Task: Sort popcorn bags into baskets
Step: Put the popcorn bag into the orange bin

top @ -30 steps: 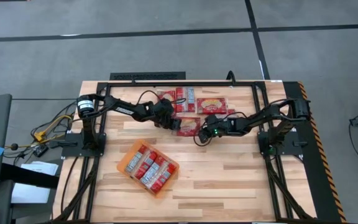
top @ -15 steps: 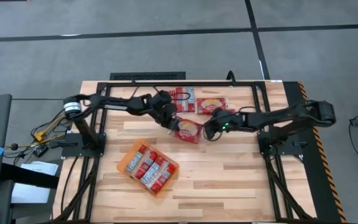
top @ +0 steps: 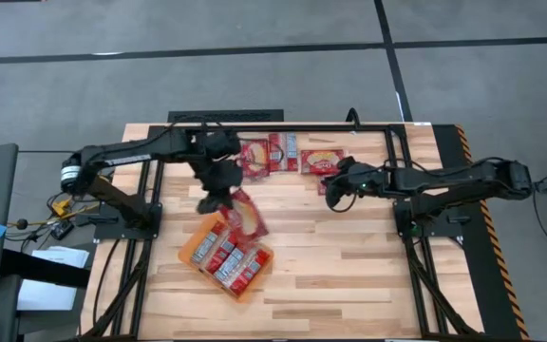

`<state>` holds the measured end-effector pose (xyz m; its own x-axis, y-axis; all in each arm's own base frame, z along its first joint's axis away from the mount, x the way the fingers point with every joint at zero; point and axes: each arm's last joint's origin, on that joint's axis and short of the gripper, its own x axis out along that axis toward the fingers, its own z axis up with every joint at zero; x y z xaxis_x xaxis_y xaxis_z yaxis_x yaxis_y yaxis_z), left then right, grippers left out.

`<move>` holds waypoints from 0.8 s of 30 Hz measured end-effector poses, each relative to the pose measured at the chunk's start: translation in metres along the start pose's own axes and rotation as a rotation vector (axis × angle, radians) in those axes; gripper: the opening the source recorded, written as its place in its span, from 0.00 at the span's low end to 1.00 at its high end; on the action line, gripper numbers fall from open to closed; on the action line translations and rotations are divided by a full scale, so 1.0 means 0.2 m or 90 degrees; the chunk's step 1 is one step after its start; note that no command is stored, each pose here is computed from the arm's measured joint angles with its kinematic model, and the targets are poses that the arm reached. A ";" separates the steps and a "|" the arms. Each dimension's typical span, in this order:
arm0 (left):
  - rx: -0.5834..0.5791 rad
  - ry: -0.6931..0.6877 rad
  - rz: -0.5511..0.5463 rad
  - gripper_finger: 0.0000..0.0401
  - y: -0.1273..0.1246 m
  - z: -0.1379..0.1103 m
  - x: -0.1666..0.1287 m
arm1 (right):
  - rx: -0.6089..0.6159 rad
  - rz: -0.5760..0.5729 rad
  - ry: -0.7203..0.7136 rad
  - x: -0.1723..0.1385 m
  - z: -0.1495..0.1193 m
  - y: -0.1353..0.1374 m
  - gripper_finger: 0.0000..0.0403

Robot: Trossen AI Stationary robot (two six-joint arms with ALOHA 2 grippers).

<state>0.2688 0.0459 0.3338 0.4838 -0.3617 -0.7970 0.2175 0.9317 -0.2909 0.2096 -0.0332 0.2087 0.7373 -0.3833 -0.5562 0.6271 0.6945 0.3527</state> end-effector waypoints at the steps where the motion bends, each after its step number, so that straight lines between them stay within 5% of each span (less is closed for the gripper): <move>1: 0.037 0.022 0.003 0.02 -0.03 0.00 -0.02 | 0.000 0.000 0.003 0.01 -0.01 0.00 0.28; 11: 0.279 0.192 0.010 0.02 -0.21 -0.07 0.07 | -0.007 -0.010 0.051 0.07 -0.07 0.03 0.28; 24: 0.411 0.311 -0.008 0.03 -0.29 -0.19 0.23 | -0.002 -0.006 0.057 0.08 -0.09 0.04 0.28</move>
<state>0.2457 -0.0242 0.2938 0.0859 -0.1779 -0.9803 0.7390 0.6712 -0.0571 0.2216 -0.0228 0.1895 0.7055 -0.3344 -0.6249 0.6337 0.6924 0.3448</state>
